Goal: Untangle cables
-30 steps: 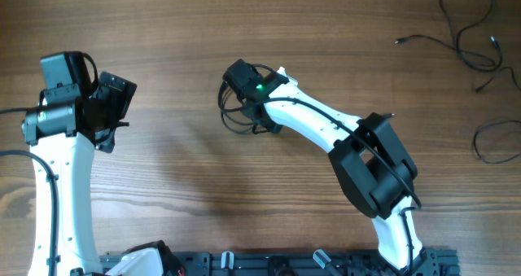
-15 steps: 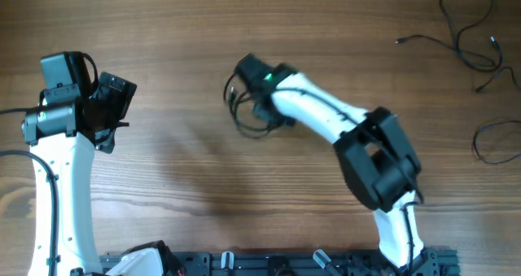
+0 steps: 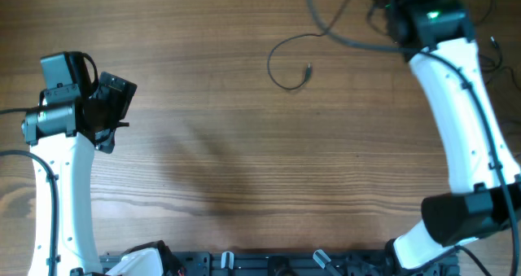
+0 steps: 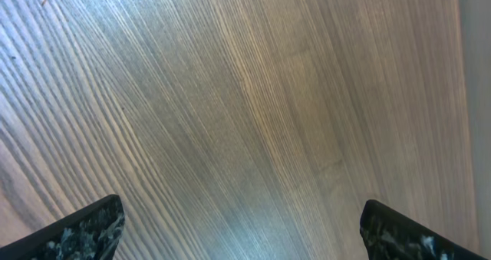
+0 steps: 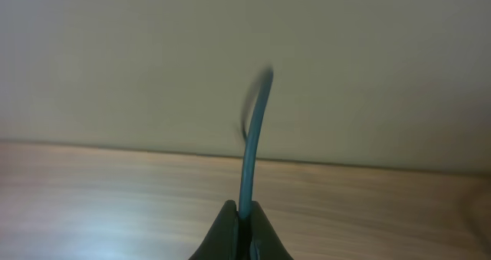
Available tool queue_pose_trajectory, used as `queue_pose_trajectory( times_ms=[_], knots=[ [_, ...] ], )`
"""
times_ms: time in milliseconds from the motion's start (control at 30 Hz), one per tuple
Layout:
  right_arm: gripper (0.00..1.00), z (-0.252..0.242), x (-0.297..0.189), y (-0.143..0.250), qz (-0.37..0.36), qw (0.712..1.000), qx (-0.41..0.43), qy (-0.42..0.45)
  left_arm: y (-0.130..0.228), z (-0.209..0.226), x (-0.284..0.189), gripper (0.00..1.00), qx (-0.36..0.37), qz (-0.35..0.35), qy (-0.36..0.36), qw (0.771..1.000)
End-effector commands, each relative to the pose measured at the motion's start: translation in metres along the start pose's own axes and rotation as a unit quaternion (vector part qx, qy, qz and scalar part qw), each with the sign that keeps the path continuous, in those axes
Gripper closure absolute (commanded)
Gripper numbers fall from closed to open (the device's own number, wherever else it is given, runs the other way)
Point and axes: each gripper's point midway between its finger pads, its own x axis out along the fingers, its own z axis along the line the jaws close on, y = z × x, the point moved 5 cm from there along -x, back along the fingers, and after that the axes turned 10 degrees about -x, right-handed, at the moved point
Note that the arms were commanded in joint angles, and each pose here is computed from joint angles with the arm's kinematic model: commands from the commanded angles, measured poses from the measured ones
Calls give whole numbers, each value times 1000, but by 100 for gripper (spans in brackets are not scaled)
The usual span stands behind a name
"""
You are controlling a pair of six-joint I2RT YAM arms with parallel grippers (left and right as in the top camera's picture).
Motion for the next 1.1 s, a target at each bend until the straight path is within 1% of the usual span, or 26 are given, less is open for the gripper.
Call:
queue_pose_trajectory(
  times_ms=[0, 67, 100, 200, 233, 267, 300, 367, 433, 500, 567, 600, 633, 667, 700, 800, 833, 900, 933, 967, 1000, 1067],
  knots=[
    [95, -56, 23, 27, 39, 997, -44, 47, -4, 0, -4, 0, 4, -11, 3, 1000],
    [96, -66, 37, 46, 67, 995, -63, 29, -4, 0, -4, 0, 4, -11, 4, 1000],
    [95, -65, 47, 60, 83, 994, -69, 2, -4, 0, -4, 0, 4, -11, 4, 1000],
    [96, -35, 70, 97, 125, 981, -87, -120, -4, 0, -4, 0, 4, -11, 4, 1000],
    [95, -28, 75, 104, 131, 978, -93, -135, -4, 0, -4, 0, 4, -11, 4, 1000],
    [96, -29, 78, 102, 131, 980, -102, -112, -4, 0, -4, 0, 4, -11, 4, 1000],
    [96, -36, 74, 91, 122, 983, -114, -71, -4, 0, -4, 0, 4, -11, 3, 1000],
    [96, -52, 61, 59, 80, 988, -129, -3, -4, 0, -4, 0, 4, -11, 4, 1000],
    [96, -53, 47, 36, 39, 990, -134, 3, -4, 0, -4, 0, 4, -11, 4, 1000],
    [96, -46, 46, 38, 40, 990, -131, -28, -4, 0, -4, 0, 4, -11, 4, 1000],
    [95, -28, 52, 72, 95, 983, -118, -101, -4, 0, -4, 0, 4, -11, 4, 1000],
    [95, -18, 55, 93, 123, 972, -141, -144, -4, 0, -4, 0, 4, -11, 4, 1000],
    [96, -10, 60, 120, 154, 953, -181, -187, -4, 0, -4, 0, 4, -11, 4, 1000],
    [96, -7, 64, 144, 187, 941, -194, -207, -4, 0, -4, 0, 4, -11, 3, 1000],
    [95, -4, 71, 167, 219, 932, -187, -220, -4, 0, -4, 0, 4, -11, 4, 1000],
    [95, 15, 92, 215, 254, 914, -158, -275, -4, 0, -4, 0, 4, -11, 3, 1000],
    [94, 25, 97, 227, 261, 907, -146, -295, -4, 0, -4, 0, 4, -11, 4, 1000],
    [94, 47, 110, 252, 293, 897, -121, -309, -4, 0, -4, 0, 4, -11, 4, 1000],
    [94, 57, 113, 257, 299, 892, -125, -317, -4, 0, -4, 0, 4, -11, 4, 1000],
    [91, 67, 115, 259, 299, 890, -135, -318, -4, 0, -4, 0, 4, -11, 4, 1000],
    [79, 75, 117, 258, 298, 891, -145, -311, -4, 0, -4, 0, 4, -11, 4, 1000],
    [73, 87, 119, 257, 299, 892, -162, -299, -4, 0, -4, 0, 4, -11, 4, 1000]
  ],
)
